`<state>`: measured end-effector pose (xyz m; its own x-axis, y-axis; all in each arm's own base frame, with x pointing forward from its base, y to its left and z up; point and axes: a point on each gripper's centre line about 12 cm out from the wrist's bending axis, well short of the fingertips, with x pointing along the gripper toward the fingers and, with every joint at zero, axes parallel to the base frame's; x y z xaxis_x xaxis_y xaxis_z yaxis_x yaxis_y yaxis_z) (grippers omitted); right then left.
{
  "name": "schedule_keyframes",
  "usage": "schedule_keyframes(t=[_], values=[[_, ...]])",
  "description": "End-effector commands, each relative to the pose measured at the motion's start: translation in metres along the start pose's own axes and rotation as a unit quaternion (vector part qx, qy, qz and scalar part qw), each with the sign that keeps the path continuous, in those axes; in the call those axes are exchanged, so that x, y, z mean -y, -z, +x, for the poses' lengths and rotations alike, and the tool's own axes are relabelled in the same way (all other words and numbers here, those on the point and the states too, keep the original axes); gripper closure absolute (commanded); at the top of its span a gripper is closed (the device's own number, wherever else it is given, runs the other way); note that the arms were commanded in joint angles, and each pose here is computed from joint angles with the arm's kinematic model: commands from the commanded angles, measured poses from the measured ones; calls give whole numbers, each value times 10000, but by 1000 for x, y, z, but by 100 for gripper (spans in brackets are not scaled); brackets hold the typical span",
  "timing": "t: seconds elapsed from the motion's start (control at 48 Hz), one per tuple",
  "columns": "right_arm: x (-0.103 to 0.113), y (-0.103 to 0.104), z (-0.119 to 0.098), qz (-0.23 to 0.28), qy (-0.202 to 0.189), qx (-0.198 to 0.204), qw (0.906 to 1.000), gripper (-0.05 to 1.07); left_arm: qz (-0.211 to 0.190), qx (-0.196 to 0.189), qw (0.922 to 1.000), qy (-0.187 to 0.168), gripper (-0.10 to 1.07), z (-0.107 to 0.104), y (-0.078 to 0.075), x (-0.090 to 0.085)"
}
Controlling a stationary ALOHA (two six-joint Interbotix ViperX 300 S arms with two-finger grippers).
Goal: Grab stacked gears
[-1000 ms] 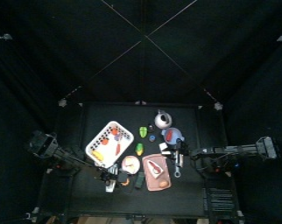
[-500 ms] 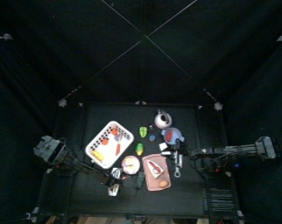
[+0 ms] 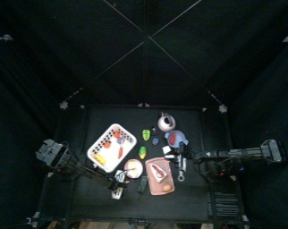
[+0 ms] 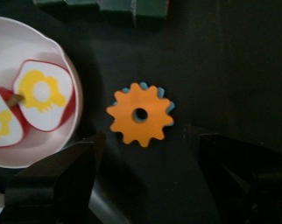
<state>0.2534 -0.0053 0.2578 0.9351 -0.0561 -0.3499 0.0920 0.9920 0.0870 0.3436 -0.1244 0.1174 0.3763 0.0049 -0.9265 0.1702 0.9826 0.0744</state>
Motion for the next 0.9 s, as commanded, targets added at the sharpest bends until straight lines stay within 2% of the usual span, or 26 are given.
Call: schedule_keyframes(t=[0.0,0.146,0.5,0.875], values=[[0,-6,0,18,-10,80,10000,35,7,229,9997,-49,-5,-6,-14,-6],[0,-6,0,12,6,71,10000,35,-33,235,9997,-84,-5,-3,-15,-12],[1,-4,0,29,7,58,10000,35,-239,324,9991,135,-5,-4,-17,-4],[1,-4,0,31,15,51,10000,35,-262,386,9988,170,-5,-9,-19,-3]])
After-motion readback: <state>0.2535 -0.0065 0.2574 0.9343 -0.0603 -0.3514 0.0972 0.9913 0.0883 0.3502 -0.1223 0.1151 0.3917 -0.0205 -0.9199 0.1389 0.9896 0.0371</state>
